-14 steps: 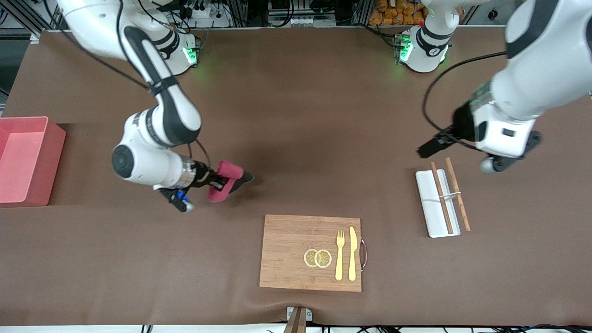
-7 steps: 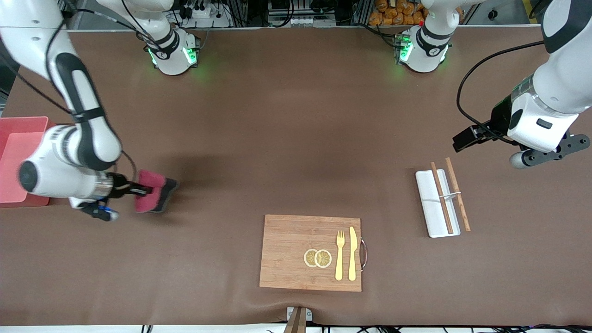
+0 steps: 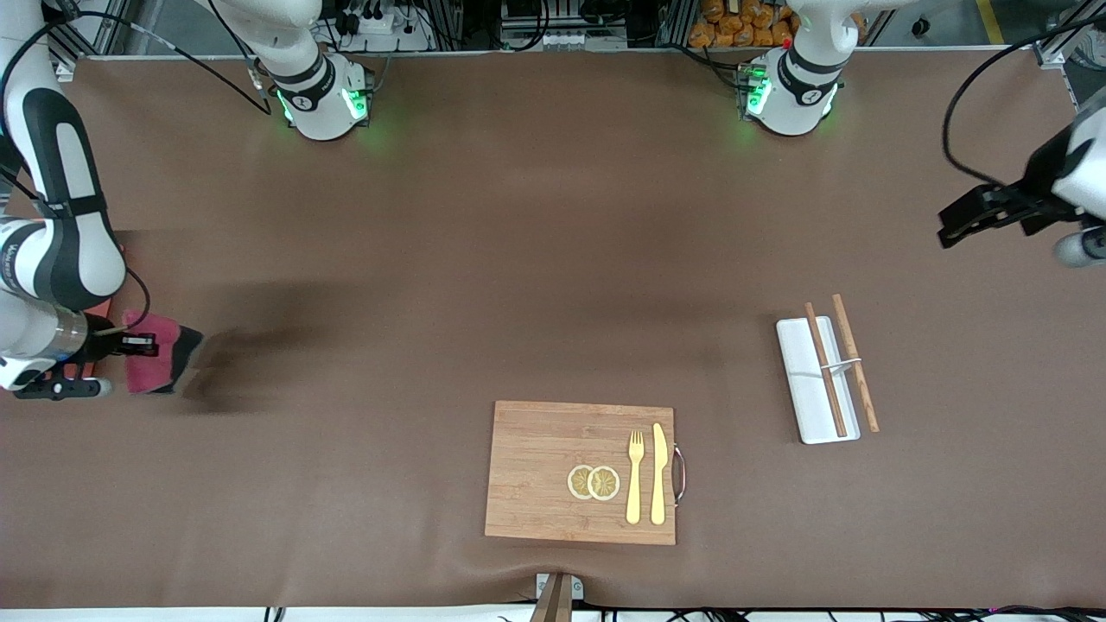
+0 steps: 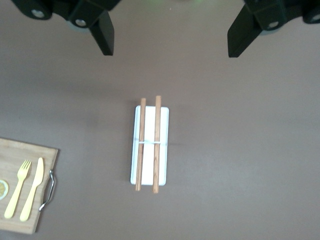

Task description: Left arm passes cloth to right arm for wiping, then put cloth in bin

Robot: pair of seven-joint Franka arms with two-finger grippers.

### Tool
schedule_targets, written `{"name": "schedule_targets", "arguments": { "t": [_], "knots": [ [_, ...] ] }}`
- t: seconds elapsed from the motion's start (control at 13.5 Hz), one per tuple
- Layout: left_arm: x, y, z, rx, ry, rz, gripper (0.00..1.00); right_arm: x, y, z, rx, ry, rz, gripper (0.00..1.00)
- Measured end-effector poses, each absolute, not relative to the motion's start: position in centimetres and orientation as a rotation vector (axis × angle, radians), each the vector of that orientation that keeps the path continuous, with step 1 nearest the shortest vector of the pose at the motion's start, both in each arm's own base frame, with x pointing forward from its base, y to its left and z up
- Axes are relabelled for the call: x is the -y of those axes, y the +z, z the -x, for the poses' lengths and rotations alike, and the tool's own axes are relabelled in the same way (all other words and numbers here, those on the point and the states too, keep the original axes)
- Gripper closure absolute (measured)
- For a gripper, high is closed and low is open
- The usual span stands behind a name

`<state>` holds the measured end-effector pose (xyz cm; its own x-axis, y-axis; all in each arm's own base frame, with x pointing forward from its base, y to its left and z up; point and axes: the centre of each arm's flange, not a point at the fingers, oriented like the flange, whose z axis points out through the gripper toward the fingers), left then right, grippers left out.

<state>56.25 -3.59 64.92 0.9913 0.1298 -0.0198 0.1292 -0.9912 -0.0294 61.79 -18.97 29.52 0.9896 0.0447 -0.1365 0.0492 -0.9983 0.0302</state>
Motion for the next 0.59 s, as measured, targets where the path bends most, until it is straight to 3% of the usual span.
{"name": "schedule_targets", "arguments": {
  "t": [0.22,0.59],
  "knots": [
    [3.2,64.5,-55.8,0.191,0.055,3.109,0.0,15.2,28.0,-62.2,-0.047,-0.235,-3.11,0.96],
    [3.5,64.2,-55.7,0.185,0.063,3.108,0.0,-2.8,25.3,-62.9,0.27,-0.279,-3.153,0.96]
  ]
}}
